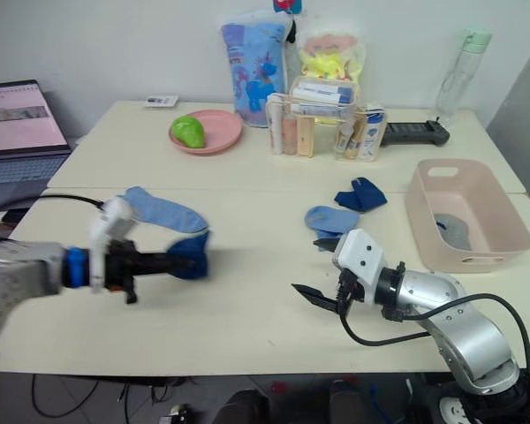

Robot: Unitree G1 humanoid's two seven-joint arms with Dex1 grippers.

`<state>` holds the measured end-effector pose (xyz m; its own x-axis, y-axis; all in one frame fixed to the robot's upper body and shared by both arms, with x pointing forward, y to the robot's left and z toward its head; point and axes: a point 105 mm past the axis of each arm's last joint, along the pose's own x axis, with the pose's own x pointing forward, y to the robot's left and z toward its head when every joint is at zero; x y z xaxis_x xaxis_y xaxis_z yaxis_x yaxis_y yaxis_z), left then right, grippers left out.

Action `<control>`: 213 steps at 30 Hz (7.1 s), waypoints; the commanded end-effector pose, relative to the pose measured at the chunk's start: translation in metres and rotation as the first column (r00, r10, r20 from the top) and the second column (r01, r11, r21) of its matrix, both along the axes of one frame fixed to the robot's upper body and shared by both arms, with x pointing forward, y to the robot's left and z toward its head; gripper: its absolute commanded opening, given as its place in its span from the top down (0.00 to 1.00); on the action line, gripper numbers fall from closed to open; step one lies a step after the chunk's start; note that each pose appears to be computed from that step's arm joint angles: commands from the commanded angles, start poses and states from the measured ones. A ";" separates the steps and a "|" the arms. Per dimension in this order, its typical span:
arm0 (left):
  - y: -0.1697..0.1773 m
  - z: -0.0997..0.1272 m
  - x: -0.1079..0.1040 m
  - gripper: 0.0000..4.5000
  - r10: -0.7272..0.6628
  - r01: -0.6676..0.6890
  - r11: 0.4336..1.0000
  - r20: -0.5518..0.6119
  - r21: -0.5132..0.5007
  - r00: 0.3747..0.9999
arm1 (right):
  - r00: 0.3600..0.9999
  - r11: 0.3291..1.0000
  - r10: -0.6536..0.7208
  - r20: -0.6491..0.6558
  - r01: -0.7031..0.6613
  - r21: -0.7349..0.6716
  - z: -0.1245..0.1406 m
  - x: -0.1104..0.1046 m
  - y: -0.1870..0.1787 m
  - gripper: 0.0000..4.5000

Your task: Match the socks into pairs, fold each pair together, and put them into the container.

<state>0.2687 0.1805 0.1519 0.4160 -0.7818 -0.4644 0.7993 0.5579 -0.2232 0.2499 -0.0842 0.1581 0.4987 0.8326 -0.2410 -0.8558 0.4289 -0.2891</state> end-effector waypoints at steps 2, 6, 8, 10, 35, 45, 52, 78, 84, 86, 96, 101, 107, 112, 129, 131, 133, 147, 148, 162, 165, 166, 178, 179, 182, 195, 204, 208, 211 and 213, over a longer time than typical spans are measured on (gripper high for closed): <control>-0.061 -0.017 -0.009 1.00 -0.135 0.131 0.987 -0.040 -0.092 0.990 | 0.997 0.994 -0.072 0.028 0.074 -0.079 0.002 -0.003 -0.025 0.00; -0.092 -0.024 0.007 1.00 -0.123 0.119 0.985 -0.022 -0.126 0.992 | 0.995 0.989 -0.098 0.027 0.100 -0.107 0.001 -0.004 -0.034 0.00; -0.115 -0.029 0.017 1.00 -0.117 0.113 0.985 -0.022 -0.133 0.993 | 0.994 0.987 -0.107 0.020 0.108 -0.118 -0.001 -0.007 -0.037 0.00; -0.130 -0.031 0.021 1.00 -0.124 0.118 0.984 -0.034 -0.137 0.992 | 0.993 0.986 -0.115 0.011 0.115 -0.123 -0.002 -0.009 -0.040 0.00; -0.049 -0.021 0.015 0.00 -0.671 0.447 0.736 0.458 0.509 0.583 | 0.990 0.910 0.081 0.120 -0.024 -0.414 -0.045 -0.015 -0.051 0.00; -0.061 -0.065 0.029 0.04 -0.757 0.442 0.652 0.492 0.616 0.430 | 0.960 0.885 0.169 0.224 -0.047 -0.464 -0.046 0.008 -0.045 0.00; -0.073 -0.069 0.038 0.49 -0.766 0.440 0.643 0.520 0.627 0.378 | 0.923 0.870 0.257 0.288 -0.090 -0.486 -0.055 0.015 -0.034 0.45; -0.061 -0.065 0.025 1.00 -0.752 0.550 0.658 0.424 0.514 0.504 | 0.904 0.816 0.342 0.257 -0.150 -0.558 -0.056 0.000 -0.058 0.35; -0.063 -0.064 0.025 1.00 -0.747 0.551 0.664 0.427 0.505 0.509 | 0.865 0.793 0.369 0.340 -0.102 -0.601 -0.067 0.013 -0.048 0.35; -0.063 -0.064 0.025 1.00 -0.746 0.551 0.665 0.426 0.504 0.511 | 0.858 0.799 0.370 0.358 -0.097 -0.594 -0.067 0.015 -0.045 0.35; -0.058 -0.065 0.020 1.00 -0.750 0.586 0.660 0.374 0.470 0.545 | 0.876 0.869 0.326 0.356 -0.129 -0.478 -0.064 0.013 -0.030 0.85; -0.059 -0.059 0.011 1.00 -0.737 0.628 0.676 0.335 0.385 0.588 | 0.904 0.900 0.291 0.313 -0.147 -0.410 -0.063 0.008 -0.024 0.99; -0.051 -0.034 -0.013 1.00 -0.735 0.690 0.676 0.173 0.257 0.656 | 0.983 0.974 0.182 -0.037 -0.185 -0.130 -0.040 -0.022 -0.023 0.99; -0.052 -0.011 -0.053 1.00 -0.715 0.716 0.698 -0.091 -0.028 0.694 | 0.933 0.977 0.184 -0.308 -0.209 -0.047 -0.030 -0.054 -0.025 0.99; -0.065 -0.058 0.024 1.00 -0.361 0.356 0.932 -0.257 -0.068 0.896 | 0.891 0.973 -0.215 -0.400 0.159 -0.169 -0.049 0.013 -0.038 0.99; -0.064 -0.056 0.035 1.00 -0.331 0.327 0.943 -0.227 -0.056 0.916 | 0.895 0.971 -0.222 -0.386 0.168 -0.169 -0.049 0.018 -0.036 0.99; -0.064 -0.056 0.040 1.00 -0.316 0.315 0.948 -0.214 -0.040 0.924 | 0.901 0.971 -0.219 -0.375 0.163 -0.176 -0.050 0.020 -0.036 0.99; -0.055 -0.008 0.055 0.36 -0.188 0.196 0.974 0.074 -0.116 0.979 | 0.954 0.969 -0.216 -0.208 0.182 -0.168 -0.033 0.013 -0.058 0.16; -0.049 -0.010 0.055 0.29 -0.155 0.161 0.979 0.060 -0.123 0.986 | 0.950 0.968 -0.232 -0.210 0.205 -0.141 -0.031 0.013 -0.058 0.09; -0.041 -0.063 0.048 0.01 0.079 -0.077 0.997 0.072 -0.030 0.994 | 0.809 0.847 -0.512 -0.287 0.532 -0.012 -0.071 0.001 -0.050 0.00; -0.038 -0.069 0.048 0.01 0.067 -0.069 0.998 0.101 0.009 0.993 | 0.801 0.857 -0.504 -0.323 0.510 -0.071 -0.086 -0.012 -0.050 0.00; -0.039 -0.071 0.045 0.01 0.050 -0.051 0.999 0.090 0.016 0.995 | 0.802 0.860 -0.499 -0.330 0.505 -0.073 -0.087 -0.014 -0.049 0.00; -0.055 -0.092 0.030 0.46 -0.063 0.055 0.995 0.109 0.080 0.992 | 0.844 0.890 -0.445 -0.299 0.455 -0.039 -0.078 -0.011 -0.037 0.51; -0.056 -0.092 0.029 0.53 -0.071 0.062 0.995 0.111 0.077 0.991 | 0.847 0.892 -0.440 -0.297 0.450 -0.039 -0.078 -0.011 -0.037 0.59; -0.061 -0.086 0.020 0.71 -0.119 0.114 0.992 0.123 0.049 0.985 | 0.852 0.896 -0.434 -0.292 0.442 -0.040 -0.076 -0.012 -0.038 0.82; -0.054 -0.066 0.016 1.00 -0.088 0.092 0.996 0.138 -0.020 0.987 | 0.886 0.927 -0.362 -0.289 0.375 -0.011 -0.065 -0.012 -0.038 1.00; -0.038 -0.059 -0.013 1.00 -0.148 0.148 0.989 0.016 -0.023 0.989 | 0.909 0.969 -0.231 -0.347 0.248 0.003 -0.051 -0.029 -0.024 1.00; -0.031 -0.068 -0.027 1.00 -0.124 0.124 0.992 -0.053 -0.007 0.991 | 0.892 0.974 -0.224 -0.392 0.218 -0.059 -0.061 -0.034 -0.024 1.00; -0.031 -0.076 -0.032 1.00 -0.098 0.098 0.995 -0.064 0.011 0.993 | 0.890 0.972 -0.234 -0.392 0.220 -0.081 -0.063 -0.031 -0.024 1.00; -0.031 -0.082 -0.031 1.00 -0.062 0.063 0.998 -0.044 0.021 0.997 | 0.883 0.972 -0.235 -0.407 0.211 -0.104 -0.068 -0.032 -0.022 1.00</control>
<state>0.2360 0.1510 0.0675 0.3114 -0.8029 -0.5083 0.8199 0.4974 -0.2834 0.2194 -0.1090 0.0889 0.5247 0.6862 -0.5038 -0.7757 0.6292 0.0491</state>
